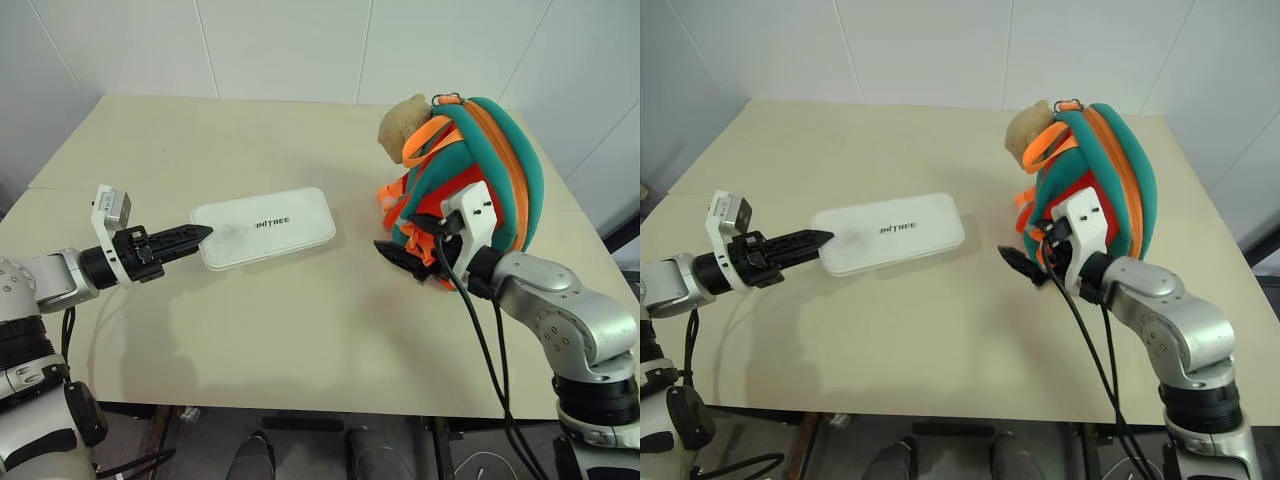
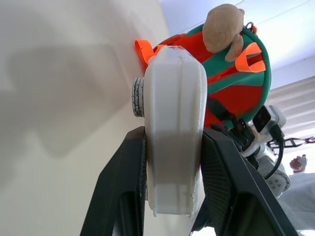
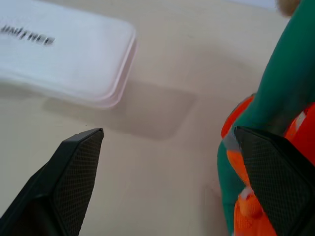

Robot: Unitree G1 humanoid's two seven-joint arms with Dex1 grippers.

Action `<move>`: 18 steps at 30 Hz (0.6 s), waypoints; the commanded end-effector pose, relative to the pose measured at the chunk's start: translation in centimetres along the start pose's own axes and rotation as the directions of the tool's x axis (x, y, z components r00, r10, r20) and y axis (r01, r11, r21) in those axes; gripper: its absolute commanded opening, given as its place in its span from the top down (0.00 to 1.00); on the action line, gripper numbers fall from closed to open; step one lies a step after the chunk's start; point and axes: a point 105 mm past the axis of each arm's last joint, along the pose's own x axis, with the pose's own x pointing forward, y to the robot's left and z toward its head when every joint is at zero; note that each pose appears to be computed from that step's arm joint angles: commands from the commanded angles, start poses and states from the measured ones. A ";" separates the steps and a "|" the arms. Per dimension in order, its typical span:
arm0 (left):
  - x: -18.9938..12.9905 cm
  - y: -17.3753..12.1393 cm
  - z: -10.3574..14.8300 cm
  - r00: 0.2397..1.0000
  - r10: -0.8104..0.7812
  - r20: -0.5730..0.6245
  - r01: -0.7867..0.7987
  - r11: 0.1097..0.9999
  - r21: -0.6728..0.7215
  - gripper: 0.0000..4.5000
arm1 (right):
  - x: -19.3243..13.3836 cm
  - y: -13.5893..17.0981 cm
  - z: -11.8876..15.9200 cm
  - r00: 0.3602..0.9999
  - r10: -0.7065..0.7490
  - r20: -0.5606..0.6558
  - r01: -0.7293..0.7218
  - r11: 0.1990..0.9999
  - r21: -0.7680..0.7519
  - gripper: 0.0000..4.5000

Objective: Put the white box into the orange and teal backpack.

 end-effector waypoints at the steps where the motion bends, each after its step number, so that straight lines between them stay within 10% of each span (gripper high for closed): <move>1: 0.0 -1.3 0.7 0.998 -0.053 0.021 0.052 0.998 0.043 0.73 | -0.9 -0.6 1.6 0.998 -0.030 0.047 0.032 0.998 -0.050 0.00; 18: 0.1 -1.5 0.6 0.998 -0.061 0.015 0.060 0.997 0.039 0.73 | 2.3 -3.1 4.3 0.931 -0.292 0.217 0.299 0.954 0.003 0.00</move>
